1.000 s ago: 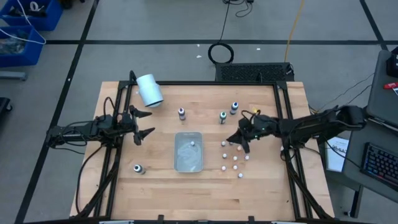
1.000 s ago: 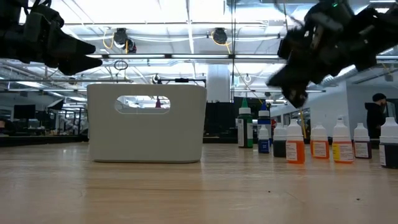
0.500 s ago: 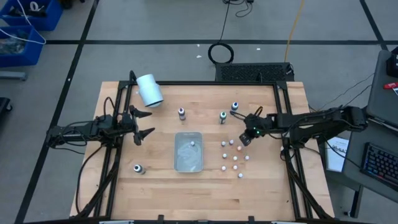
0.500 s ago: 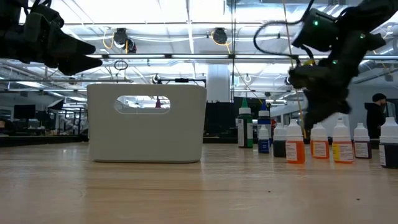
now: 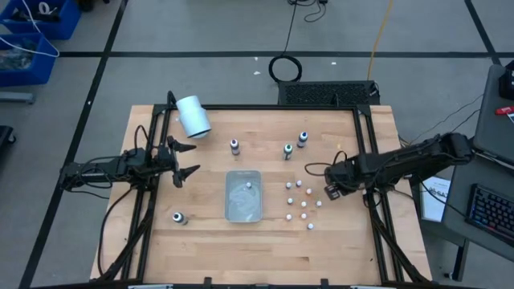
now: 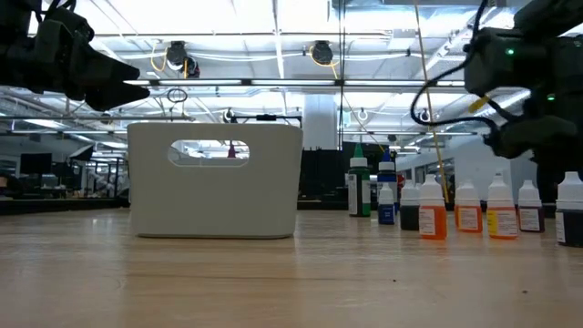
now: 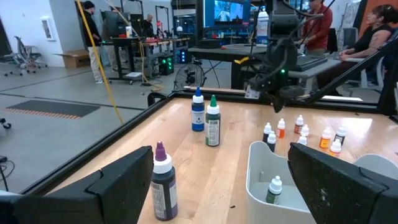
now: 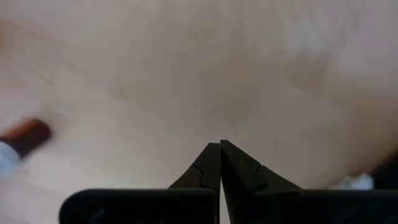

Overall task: Pick & Place food coloring
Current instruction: Put the yellow food coloring bottle into the bin

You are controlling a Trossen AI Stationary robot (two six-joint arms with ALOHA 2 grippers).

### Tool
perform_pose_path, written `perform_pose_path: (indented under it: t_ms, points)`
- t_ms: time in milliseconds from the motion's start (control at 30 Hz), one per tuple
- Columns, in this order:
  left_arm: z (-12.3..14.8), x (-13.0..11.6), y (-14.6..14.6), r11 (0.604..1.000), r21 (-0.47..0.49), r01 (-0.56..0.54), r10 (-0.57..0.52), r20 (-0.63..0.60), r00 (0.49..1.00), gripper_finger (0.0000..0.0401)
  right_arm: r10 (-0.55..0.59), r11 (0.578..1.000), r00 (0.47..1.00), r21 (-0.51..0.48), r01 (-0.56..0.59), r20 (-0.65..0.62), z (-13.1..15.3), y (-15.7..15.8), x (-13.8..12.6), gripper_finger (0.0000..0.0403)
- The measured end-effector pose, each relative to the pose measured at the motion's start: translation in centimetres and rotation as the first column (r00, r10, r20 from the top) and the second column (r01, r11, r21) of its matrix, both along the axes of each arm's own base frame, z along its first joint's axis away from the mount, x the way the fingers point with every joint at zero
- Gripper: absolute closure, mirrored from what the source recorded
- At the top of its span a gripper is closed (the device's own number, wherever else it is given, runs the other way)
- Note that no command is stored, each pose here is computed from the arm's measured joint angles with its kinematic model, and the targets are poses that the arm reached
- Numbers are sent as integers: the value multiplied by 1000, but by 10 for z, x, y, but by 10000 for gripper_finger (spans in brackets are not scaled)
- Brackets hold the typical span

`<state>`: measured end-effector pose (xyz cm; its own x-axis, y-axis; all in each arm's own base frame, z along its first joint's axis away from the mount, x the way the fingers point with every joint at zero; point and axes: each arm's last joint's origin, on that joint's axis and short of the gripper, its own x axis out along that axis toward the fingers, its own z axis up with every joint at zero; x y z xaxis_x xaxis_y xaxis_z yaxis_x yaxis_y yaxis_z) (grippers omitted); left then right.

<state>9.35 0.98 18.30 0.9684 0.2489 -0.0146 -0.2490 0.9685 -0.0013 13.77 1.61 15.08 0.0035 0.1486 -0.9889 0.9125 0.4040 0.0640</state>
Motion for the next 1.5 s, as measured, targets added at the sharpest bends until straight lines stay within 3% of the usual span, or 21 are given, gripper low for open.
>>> perform_pose_path:
  t_ms: [333,867,1267,1500]
  points:
    - [-1,0,0,1000,0,0,0,-8,1000,36,-64,982,983,163,92,-172,-5,21,-5,403]
    - [-1,0,0,1000,-1,0,0,-11,1000,36,-37,982,912,156,109,-408,-29,30,-2,403]
    - [1,0,0,1000,-4,1,0,8,1000,36,-71,985,832,90,144,-551,-47,30,-3,403]
    - [2,0,0,1000,-31,2,-1,24,1000,36,-168,982,764,-41,182,-623,-57,29,-4,403]
